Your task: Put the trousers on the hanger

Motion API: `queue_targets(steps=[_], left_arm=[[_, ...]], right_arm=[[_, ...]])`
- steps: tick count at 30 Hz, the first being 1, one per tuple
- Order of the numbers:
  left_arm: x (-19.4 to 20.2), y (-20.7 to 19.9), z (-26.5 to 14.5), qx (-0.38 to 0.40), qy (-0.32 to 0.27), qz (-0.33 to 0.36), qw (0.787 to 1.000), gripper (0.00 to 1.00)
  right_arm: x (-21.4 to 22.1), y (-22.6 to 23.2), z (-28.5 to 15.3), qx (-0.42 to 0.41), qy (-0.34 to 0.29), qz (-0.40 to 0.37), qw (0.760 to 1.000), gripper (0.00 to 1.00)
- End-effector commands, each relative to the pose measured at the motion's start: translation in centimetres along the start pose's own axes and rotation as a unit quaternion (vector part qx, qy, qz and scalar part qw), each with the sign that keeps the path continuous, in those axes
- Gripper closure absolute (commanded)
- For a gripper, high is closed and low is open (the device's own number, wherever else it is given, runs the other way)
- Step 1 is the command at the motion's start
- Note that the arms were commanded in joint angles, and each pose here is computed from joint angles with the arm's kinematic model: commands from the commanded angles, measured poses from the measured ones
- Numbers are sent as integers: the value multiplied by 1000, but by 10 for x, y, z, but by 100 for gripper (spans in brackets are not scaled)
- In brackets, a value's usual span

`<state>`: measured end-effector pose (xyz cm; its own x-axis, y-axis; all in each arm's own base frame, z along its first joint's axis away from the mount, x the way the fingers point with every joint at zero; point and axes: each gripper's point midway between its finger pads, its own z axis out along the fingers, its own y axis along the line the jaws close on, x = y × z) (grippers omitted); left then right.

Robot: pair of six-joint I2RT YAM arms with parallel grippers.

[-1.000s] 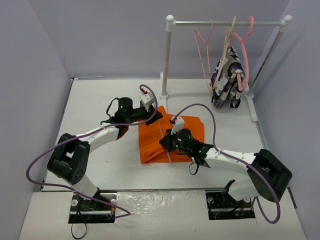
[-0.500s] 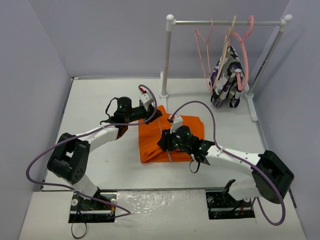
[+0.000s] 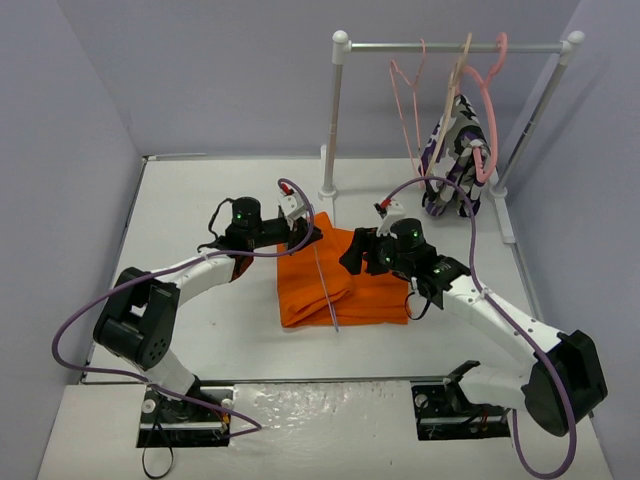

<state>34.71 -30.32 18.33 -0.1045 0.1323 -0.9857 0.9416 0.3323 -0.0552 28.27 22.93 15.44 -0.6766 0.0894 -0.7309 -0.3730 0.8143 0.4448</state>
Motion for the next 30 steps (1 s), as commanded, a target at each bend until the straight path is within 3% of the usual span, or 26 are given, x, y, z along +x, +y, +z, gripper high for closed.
queue_targets(steps=[1,9,20,26,28,30], left_arm=[[-34,-9,-7,25,-33,44,998,90],[-36,-14,-10,36,-33,46,998,90],[-37,-13,-16,43,-34,50,997,89],[-36,-11,-21,45,-34,47,997,90],[-36,-11,-22,45,-35,48,997,89],[-36,-11,-25,44,-36,48,997,90]], right_arm=[[-12,1,22,-10,30,28,999,28],[-10,-12,78,-23,79,38,996,26],[1,-20,118,-39,97,45,994,32],[8,-17,124,-54,106,47,992,49],[5,-14,123,-59,101,45,992,63],[-3,-10,119,-58,89,40,993,89]])
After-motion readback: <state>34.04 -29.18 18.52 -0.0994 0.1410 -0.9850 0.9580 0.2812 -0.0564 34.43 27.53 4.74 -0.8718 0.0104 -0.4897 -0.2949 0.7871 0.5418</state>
